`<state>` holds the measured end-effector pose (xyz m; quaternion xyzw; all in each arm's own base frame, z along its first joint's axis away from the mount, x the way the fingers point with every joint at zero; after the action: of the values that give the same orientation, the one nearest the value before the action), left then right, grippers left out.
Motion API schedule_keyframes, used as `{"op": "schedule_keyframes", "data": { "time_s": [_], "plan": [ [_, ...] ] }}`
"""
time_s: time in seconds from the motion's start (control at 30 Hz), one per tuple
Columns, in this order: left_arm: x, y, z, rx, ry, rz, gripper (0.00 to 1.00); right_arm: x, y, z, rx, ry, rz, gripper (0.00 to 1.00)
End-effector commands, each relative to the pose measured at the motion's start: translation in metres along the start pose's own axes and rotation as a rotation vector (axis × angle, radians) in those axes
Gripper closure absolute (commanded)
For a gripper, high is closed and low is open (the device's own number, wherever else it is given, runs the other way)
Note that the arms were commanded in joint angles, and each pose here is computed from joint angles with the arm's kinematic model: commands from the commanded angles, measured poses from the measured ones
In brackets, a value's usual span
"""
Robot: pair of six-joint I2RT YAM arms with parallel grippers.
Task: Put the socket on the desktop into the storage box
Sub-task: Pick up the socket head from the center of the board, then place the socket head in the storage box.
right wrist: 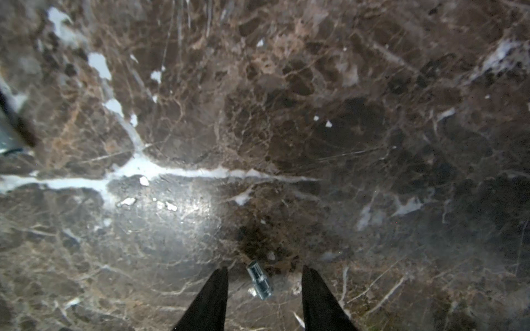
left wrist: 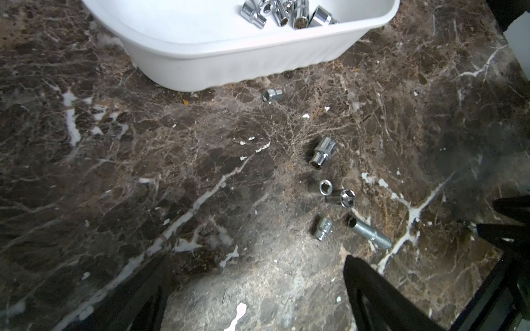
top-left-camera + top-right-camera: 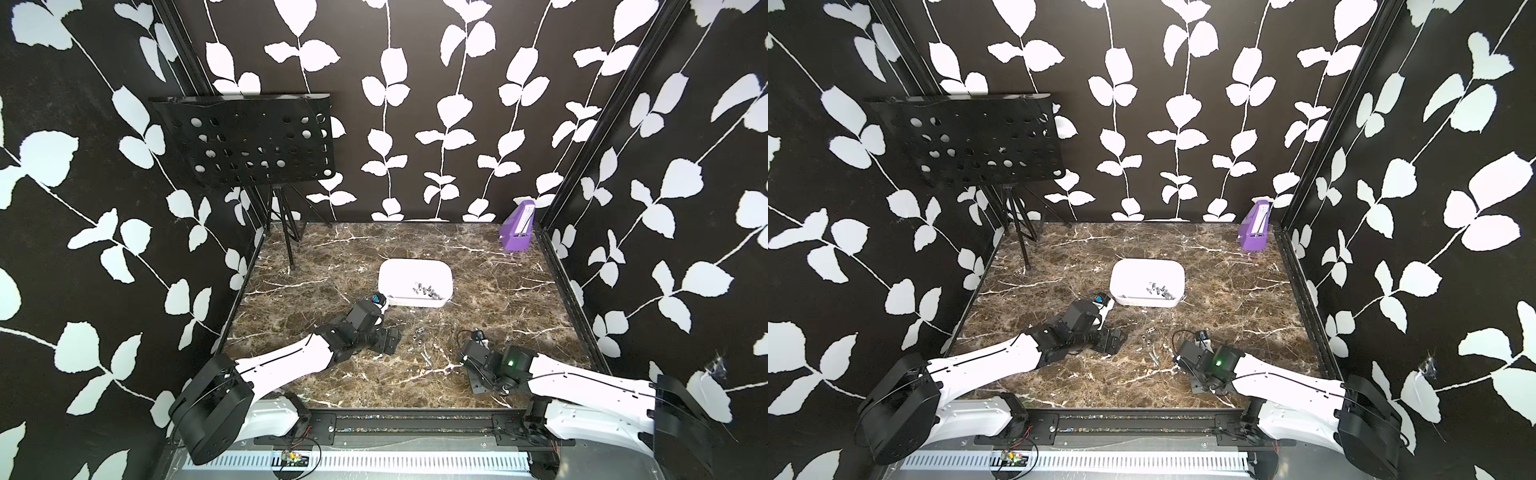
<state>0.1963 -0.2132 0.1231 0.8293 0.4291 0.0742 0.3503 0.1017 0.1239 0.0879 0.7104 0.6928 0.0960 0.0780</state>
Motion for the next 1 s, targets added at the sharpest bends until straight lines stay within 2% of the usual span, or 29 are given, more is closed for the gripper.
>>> {"op": "schedule_keyframes", "data": {
  "time_s": [0.0,0.17,0.5,0.97],
  "plan": [
    [-0.003,0.008,-0.005,-0.027,-0.004,0.019,0.06,-0.002,-0.010,0.011,0.035,-0.008,0.001,0.58],
    [-0.003,0.009,-0.006,-0.030,-0.004,0.018,0.06,0.003,-0.016,0.019,0.061,0.000,-0.018,0.61],
    [-0.003,0.009,-0.006,-0.031,-0.006,0.017,0.06,0.005,-0.020,0.024,0.080,-0.009,-0.030,0.79],
    [-0.003,0.009,-0.006,-0.032,-0.005,0.015,0.06,0.010,-0.024,0.021,0.072,0.021,-0.026,0.92]
  ]
}}
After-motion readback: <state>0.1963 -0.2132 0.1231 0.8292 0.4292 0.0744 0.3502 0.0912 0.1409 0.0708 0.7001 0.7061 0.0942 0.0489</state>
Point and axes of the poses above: each gripper's point midway between its finger pads, its own z axis out along the fingers, its own x axis along the line the jaws close on, y = z × x, the point moved 6 cm from there along -z, back along the fingers, and after that the axes turned 11 degrees about z, right-handed, at the moved point
